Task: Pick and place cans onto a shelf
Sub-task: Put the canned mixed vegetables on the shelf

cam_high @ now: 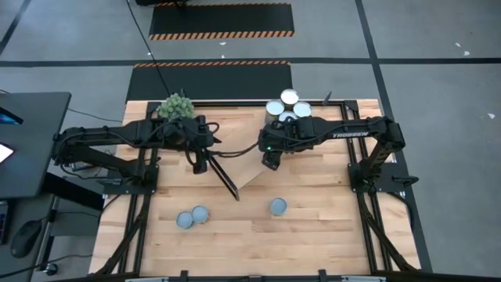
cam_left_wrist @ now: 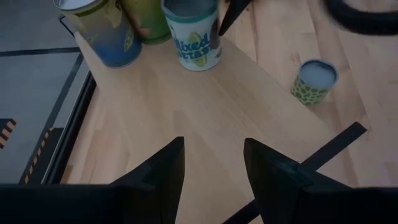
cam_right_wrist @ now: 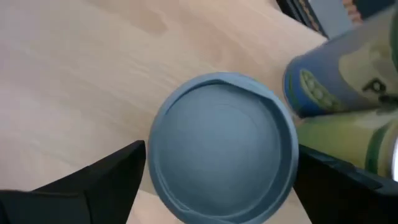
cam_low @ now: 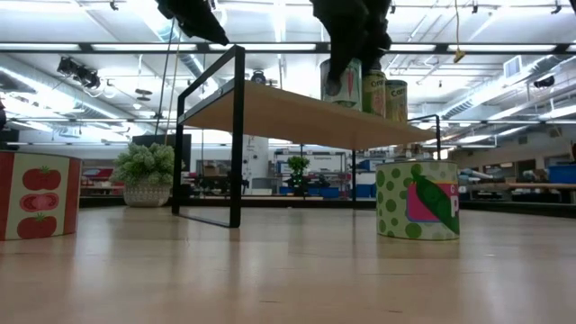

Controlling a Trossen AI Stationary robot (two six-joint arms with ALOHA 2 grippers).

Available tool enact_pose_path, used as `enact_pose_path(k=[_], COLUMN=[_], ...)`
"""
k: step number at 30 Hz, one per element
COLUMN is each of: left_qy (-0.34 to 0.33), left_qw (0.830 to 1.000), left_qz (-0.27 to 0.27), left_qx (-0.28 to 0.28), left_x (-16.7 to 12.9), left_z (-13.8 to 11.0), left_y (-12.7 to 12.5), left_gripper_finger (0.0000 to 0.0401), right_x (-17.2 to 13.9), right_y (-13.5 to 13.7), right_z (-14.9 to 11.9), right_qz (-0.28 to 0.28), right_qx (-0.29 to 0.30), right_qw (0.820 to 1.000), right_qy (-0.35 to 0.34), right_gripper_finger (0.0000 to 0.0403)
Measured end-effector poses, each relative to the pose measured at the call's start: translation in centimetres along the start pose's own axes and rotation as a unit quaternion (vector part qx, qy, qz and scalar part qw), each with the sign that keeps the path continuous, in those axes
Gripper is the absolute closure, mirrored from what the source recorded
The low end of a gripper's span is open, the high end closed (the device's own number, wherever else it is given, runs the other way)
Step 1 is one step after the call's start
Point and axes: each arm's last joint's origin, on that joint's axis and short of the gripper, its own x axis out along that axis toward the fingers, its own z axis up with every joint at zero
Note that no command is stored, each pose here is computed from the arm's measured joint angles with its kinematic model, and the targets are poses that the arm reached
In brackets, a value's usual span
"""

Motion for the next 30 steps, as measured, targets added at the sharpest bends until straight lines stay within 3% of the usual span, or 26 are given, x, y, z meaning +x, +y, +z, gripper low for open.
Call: enact_pose_path(k=[5,12,19,30], left_qy=[0.000,0.000,0.000,0.000], left_qw=[1.000,1.000,1.000,1.000], left_qz=[-0.002,-0.002,-0.002,-0.002], left_qx=[-0.003,-0.004,-0.004,-0.004], left_x=[0.02,0.02,0.02,0.02], left_z=[-0.03,-0.03,-0.03,-0.03], left_y=[0.20,0.20,0.20,0.20], left_gripper_finger=[0.0229,0.0229,0.0229,0.0229], right_x=[-0.01,-0.09,-0.14,-0.71], right_y=[-0.05,-0.46,-0.73,-0.06], right_z=[-0.12,-0.41,-0.57,-0.95], right_qz=[-0.005,-0.048,-0.086,-0.081], right_qx=[-0.081,-0.146,-0.162,-0.146], right_qw=[0.997,0.988,0.983,0.986], right_qy=[0.005,0.013,0.015,0.012], right_gripper_finger=[0.0022,0.0023,0.0023,0.0023])
